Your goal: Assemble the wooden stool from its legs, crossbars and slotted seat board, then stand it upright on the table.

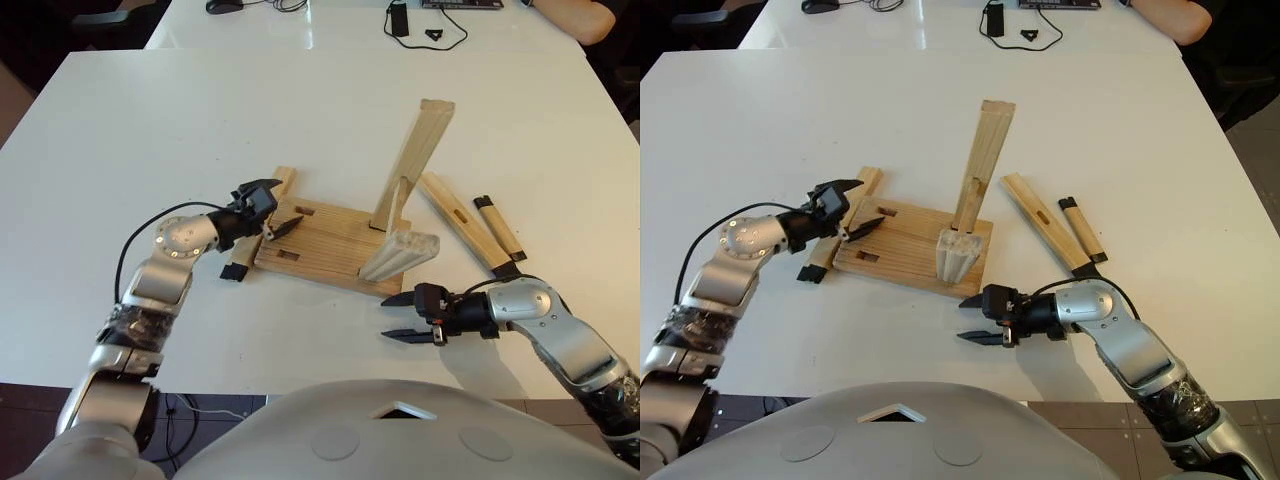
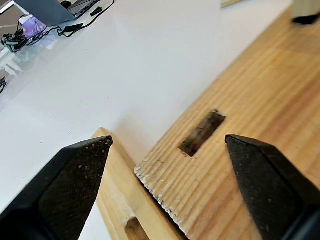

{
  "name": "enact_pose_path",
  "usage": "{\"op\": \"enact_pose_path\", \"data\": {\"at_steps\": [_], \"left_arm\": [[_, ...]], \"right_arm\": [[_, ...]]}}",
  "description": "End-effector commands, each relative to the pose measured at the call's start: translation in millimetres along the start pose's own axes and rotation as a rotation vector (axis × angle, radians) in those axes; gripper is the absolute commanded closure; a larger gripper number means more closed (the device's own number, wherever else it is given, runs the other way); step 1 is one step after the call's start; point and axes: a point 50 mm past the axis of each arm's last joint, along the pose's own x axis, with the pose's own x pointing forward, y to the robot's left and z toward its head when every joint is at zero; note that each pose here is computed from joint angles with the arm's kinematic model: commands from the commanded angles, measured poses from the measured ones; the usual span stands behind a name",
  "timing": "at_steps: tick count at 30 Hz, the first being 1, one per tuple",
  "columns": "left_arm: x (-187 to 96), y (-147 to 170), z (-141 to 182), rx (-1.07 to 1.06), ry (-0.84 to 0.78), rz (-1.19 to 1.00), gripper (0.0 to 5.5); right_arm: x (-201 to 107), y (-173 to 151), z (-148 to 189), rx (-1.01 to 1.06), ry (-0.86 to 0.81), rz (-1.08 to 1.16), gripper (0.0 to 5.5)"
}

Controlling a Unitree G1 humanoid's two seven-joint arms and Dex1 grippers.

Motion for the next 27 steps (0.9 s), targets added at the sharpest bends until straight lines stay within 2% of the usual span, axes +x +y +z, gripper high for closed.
{"op": "enact_pose_path", "data": {"at_steps": [1,9,22,27], "left_arm": [[-10.6,-31.6,-21.7,-0.069,0.121,-0.099,1.28],[2.1,-47.8,8.0,-0.055,0.031,-0.143,1.28],[-2.3,-72.9,38.6,-0.114,-0.043,-0.288,1.28],[-2.4,-65.6,52.3,-0.204,-0.095,-0.277,1.28]], "right_arm": [[-15.9,-26.8,6.9,-0.027,-0.017,-0.16,3.03],[-13.3,-69.8,15.4,-0.061,-0.043,-0.383,3.03],[4.1,-104.0,3.8,-0.089,-0.013,-0.551,3.03],[3.2,-112.1,10.3,-0.104,-0.049,-0.596,3.03]]}}
